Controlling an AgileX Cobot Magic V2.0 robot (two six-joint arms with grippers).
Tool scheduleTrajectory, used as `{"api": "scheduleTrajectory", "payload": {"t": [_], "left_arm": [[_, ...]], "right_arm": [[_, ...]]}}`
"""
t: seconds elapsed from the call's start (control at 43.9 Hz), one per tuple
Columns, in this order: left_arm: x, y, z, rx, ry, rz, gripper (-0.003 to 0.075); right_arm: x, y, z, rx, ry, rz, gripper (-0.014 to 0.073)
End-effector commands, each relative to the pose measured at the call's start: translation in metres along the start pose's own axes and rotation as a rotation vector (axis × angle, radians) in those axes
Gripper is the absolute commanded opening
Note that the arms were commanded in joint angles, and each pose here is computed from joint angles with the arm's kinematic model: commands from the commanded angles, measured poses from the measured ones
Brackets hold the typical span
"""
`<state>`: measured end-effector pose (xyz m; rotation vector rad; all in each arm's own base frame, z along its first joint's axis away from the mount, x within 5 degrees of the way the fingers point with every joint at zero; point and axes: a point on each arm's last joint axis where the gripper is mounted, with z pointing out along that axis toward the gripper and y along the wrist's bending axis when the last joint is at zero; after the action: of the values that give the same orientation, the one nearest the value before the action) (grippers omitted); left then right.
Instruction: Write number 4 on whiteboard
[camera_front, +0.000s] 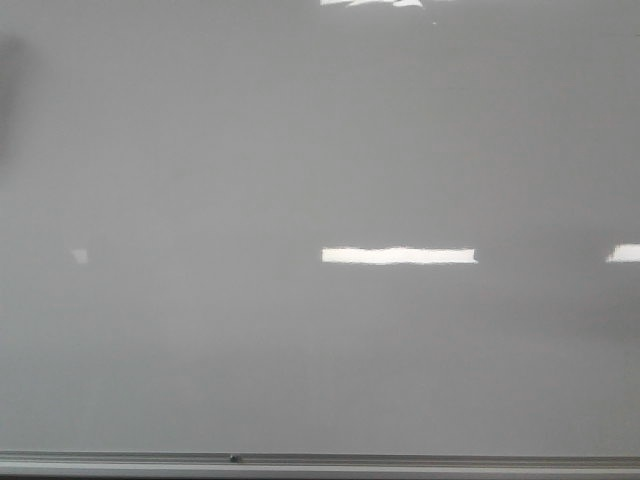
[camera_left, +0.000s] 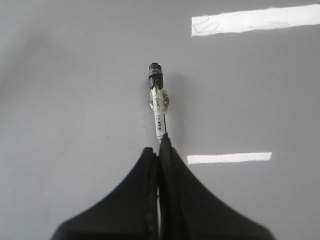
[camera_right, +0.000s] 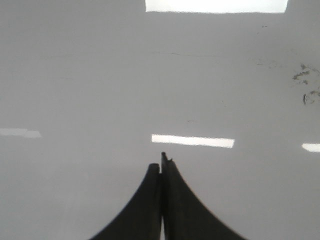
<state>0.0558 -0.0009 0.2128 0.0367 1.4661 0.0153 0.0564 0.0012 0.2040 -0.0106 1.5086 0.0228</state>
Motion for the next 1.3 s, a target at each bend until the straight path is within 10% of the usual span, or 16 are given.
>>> {"api": "scheduleTrajectory", "payload": {"t": [0.0,0.797,1.275], "left_arm": [[-0.006,0.0,-0.002,-0.003,-0.089,0.001,-0.002],[-0.007,0.0,-0.002,-0.003,-0.099,0.001,-0.002],[-0.087,0.003,-0.011,-0.001,-0.226,-0.082,-0.002]], "right_arm": [[-0.013,-0.001,-0.002,0.011,-0.109,-0.012,-0.0071],[-0.015,-0.001,-0.003,0.009,-0.113,0.03,-0.0071],[-0.125,0.003,-0.023,-0.025,-0.11,0.014,-0.0071]]}}
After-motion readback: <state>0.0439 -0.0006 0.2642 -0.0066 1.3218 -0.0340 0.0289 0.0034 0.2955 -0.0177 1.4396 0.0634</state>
